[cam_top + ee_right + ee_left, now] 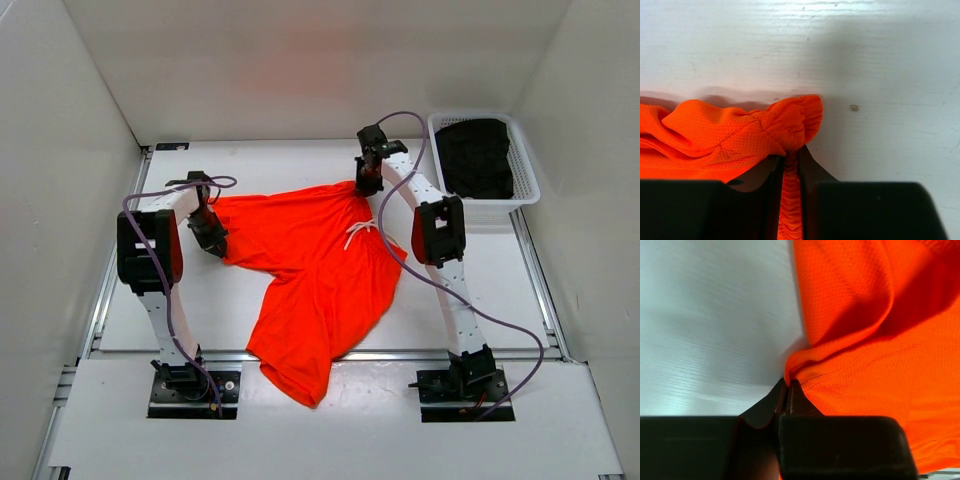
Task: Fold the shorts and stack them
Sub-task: Flatten the shorts out
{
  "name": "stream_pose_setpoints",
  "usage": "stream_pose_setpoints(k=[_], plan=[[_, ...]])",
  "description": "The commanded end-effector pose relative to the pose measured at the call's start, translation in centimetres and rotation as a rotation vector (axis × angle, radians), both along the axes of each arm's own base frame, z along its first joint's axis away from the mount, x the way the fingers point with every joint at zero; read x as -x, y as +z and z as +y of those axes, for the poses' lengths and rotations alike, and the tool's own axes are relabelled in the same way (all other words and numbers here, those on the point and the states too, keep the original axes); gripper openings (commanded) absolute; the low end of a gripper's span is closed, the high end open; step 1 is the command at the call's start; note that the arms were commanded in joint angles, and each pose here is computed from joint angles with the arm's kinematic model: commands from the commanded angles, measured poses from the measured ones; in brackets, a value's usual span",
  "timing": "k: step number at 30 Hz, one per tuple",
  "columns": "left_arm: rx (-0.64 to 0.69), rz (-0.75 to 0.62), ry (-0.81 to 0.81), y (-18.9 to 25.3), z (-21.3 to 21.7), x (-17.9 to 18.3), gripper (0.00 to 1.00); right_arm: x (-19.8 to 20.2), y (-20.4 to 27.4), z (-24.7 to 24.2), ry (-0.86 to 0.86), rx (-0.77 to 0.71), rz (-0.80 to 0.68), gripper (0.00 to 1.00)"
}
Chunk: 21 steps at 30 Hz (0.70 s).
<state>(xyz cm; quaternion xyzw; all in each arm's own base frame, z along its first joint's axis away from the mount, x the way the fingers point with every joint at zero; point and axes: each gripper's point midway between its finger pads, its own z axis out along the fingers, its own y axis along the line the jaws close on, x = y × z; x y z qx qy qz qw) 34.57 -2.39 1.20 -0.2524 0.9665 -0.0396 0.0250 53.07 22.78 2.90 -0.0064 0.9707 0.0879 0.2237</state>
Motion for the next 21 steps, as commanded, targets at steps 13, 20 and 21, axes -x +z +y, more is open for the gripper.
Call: stream_pose_setpoints(k=[13,20,21], plan=[[0.011,-0.247,0.041,6.9,3.2,-9.0,0.1,-9.0,3.4,-4.0,-0.237,-0.166,-0.212,0.0],[0.03,-0.169,0.031,4.3,2.8,-7.4,0.26,-8.3,3.1,-2.3,-0.159,-0.239,-0.185,0.74],[0.043,-0.161,0.03,4.0,2.6,-7.3,0.44,-7.8,3.4,-1.6,-0.131,-0.23,-0.188,0.78]])
